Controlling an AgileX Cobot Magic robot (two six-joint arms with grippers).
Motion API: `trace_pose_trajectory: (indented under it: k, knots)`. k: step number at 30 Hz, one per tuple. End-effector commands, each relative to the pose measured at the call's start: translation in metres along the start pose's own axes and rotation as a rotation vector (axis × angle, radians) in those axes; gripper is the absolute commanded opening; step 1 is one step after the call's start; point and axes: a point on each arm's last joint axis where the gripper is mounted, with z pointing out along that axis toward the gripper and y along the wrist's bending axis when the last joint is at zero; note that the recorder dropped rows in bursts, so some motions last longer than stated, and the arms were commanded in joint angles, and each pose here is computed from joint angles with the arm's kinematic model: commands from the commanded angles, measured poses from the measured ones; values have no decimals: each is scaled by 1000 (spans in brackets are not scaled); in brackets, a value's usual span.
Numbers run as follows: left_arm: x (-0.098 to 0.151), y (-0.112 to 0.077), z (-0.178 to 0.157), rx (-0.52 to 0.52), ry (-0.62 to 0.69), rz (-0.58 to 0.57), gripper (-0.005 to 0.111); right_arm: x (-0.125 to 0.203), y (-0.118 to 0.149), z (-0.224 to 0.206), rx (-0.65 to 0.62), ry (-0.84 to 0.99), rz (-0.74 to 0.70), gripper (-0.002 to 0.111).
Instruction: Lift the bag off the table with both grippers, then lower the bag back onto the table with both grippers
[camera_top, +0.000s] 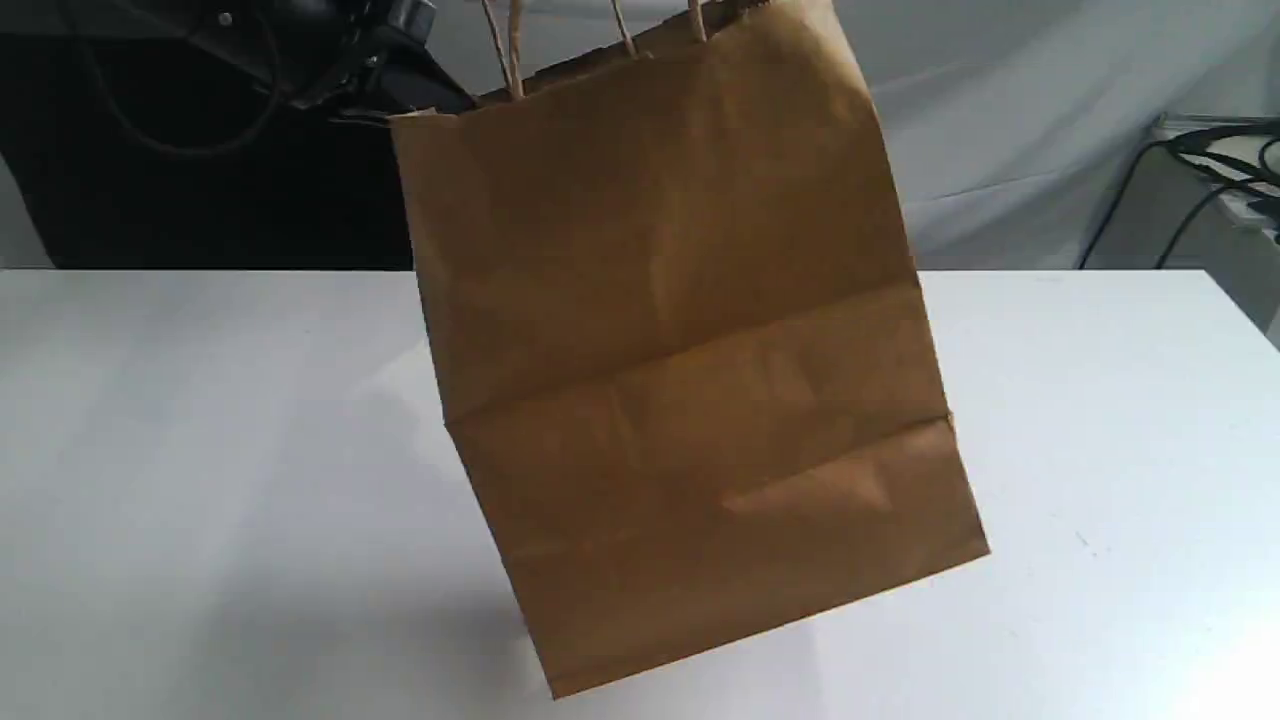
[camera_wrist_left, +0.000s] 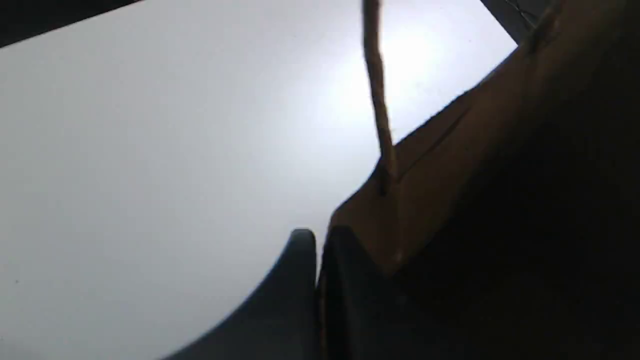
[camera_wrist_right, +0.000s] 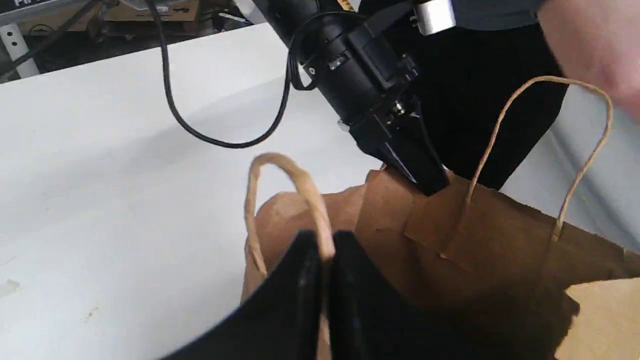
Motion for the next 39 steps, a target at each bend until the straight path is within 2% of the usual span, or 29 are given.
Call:
trace_pose_trajectory:
  k: [1,28,35,39]
  knots:
    - [0,1,0,2,-7,-14,0,-3,1,-4,0,-17,2,0]
    - [0,1,0,2,-7,-5,0,-3,0,-4,12,-13,-8,0]
    - [-4,-6,-6,20,-35,66,0,13,-1,1,20,76,-66,0]
    - [-9,-18,-18,11,-77,127,0,29,2,2,46,10,-68,0]
